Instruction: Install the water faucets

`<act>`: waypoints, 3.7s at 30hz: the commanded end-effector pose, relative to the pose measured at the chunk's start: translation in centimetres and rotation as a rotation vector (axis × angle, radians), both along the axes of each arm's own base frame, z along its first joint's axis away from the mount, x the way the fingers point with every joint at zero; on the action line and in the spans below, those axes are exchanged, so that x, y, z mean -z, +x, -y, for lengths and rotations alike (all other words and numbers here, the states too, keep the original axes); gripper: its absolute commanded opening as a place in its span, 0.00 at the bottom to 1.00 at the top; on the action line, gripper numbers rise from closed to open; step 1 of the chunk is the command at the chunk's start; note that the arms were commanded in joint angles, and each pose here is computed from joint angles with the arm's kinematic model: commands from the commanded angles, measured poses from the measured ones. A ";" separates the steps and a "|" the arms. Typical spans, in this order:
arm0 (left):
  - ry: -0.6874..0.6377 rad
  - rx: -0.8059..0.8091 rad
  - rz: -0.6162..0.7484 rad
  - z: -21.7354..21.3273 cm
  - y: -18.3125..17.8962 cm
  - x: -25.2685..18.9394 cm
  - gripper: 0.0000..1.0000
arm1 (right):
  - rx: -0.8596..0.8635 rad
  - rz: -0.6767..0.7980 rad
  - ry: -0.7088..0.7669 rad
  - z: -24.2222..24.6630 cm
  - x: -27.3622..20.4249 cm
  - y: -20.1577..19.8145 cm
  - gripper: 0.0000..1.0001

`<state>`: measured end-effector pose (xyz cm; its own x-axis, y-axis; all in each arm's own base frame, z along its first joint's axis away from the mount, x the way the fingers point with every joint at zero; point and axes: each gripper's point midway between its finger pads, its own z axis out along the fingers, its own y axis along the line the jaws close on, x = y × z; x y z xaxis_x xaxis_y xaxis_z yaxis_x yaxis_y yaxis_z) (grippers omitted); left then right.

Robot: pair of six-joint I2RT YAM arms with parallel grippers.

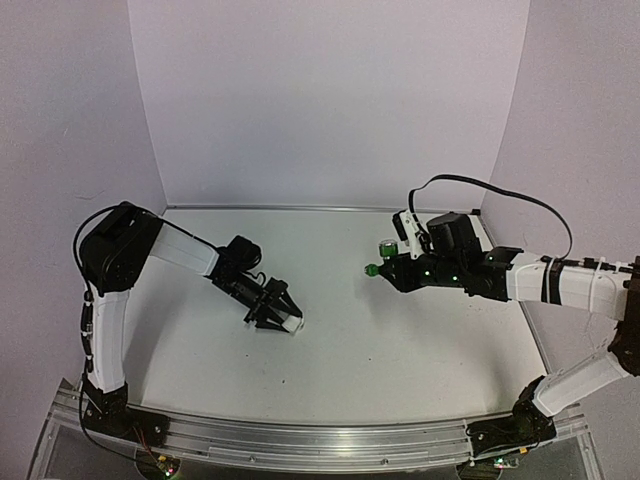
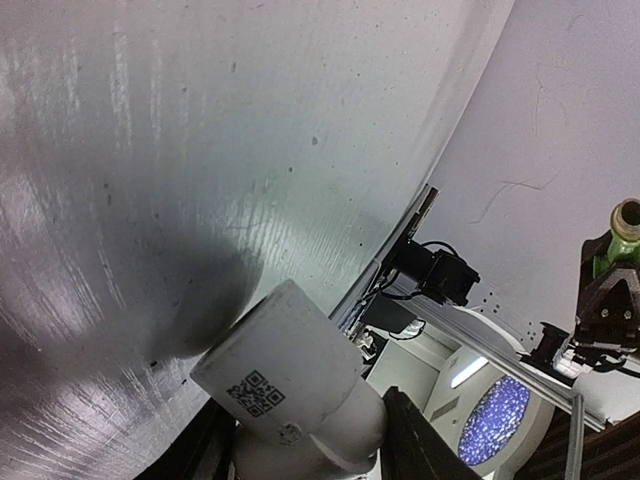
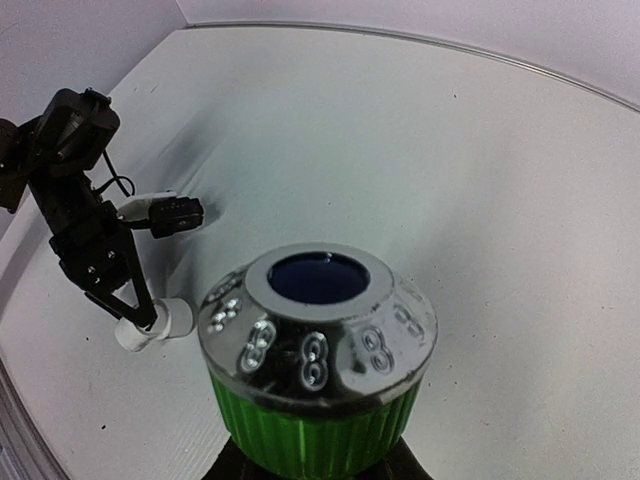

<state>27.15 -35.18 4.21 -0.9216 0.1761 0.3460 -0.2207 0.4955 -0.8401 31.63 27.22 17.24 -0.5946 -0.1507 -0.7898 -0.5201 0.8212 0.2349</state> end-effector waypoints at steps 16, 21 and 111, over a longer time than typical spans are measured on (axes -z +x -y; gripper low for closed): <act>0.218 0.030 0.685 -4.4 2.9 -6.1 0.97 | 0.095 0.149 0.064 0.9 -4.6 1.8 0.00; 0.419 0.241 0.991 -4.1 3.4 -6.6 0.97 | 0.111 0.167 0.072 1.2 -5.1 1.8 0.04; 0.896 0.037 0.626 1.1 3.2 -2.6 0.04 | 0.012 0.163 0.086 0.2 -5.2 0.6 0.00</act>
